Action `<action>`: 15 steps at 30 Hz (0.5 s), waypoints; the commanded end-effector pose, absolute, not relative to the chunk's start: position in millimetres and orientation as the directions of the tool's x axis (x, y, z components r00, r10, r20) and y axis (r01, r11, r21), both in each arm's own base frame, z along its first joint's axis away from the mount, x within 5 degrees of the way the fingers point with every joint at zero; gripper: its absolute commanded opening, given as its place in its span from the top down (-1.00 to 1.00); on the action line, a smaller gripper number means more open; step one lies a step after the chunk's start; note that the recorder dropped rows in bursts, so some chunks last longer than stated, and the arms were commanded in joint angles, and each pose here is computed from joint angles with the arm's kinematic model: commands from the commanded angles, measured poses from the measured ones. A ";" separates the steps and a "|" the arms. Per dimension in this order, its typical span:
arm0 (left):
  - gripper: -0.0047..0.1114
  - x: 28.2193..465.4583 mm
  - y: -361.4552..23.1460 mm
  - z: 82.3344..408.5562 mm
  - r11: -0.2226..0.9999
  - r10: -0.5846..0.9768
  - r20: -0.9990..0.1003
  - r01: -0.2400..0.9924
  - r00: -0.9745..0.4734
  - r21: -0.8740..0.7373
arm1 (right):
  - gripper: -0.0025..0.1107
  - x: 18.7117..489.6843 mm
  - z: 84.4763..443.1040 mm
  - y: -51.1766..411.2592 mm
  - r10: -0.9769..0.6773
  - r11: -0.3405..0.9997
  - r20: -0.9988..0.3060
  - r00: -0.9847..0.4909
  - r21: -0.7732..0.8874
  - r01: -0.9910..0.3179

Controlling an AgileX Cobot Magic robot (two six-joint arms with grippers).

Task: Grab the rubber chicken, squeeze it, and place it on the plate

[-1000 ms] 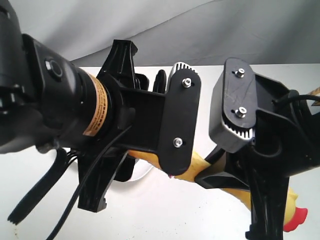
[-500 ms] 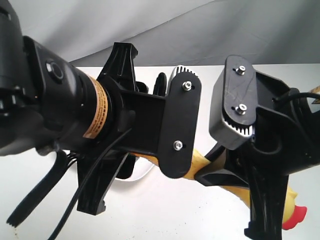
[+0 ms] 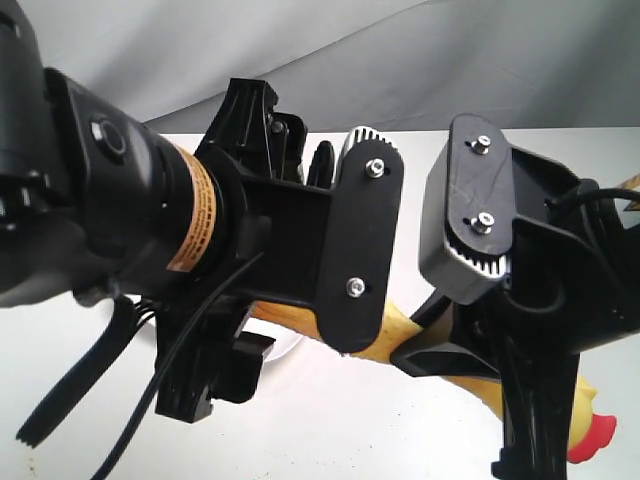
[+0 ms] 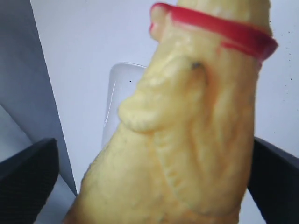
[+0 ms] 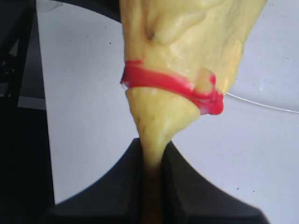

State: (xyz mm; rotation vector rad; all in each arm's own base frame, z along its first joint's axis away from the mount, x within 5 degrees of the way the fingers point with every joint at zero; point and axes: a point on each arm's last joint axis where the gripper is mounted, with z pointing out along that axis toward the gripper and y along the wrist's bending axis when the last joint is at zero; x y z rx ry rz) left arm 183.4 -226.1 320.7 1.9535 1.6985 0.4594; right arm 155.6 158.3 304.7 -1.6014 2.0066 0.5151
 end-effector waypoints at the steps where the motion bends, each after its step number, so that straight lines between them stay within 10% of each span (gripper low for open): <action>1: -0.87 184.8 -227.2 320.0 -0.068 0.984 -0.094 0.811 0.150 0.581 | 0.96 154.7 308.4 158.4 -0.764 0.238 -0.623 -0.167 -0.031 -0.971; 7: -0.42 183.0 -224.5 310.8 -0.080 0.987 -0.071 0.823 0.144 0.562 | 0.96 154.7 308.4 158.4 -0.764 0.238 -0.623 -0.167 -0.031 -0.971; 12: 0.87 182.2 -222.4 308.3 -0.086 0.989 -0.051 0.830 0.137 0.552 | 0.96 154.7 308.4 158.4 -0.764 0.238 -0.623 -0.167 -0.031 -0.971; 15: 0.88 182.2 -222.4 308.3 -0.099 0.988 -0.044 0.828 0.147 0.552 | 0.96 154.7 308.4 158.4 -0.764 0.238 -0.623 -0.167 -0.031 -0.971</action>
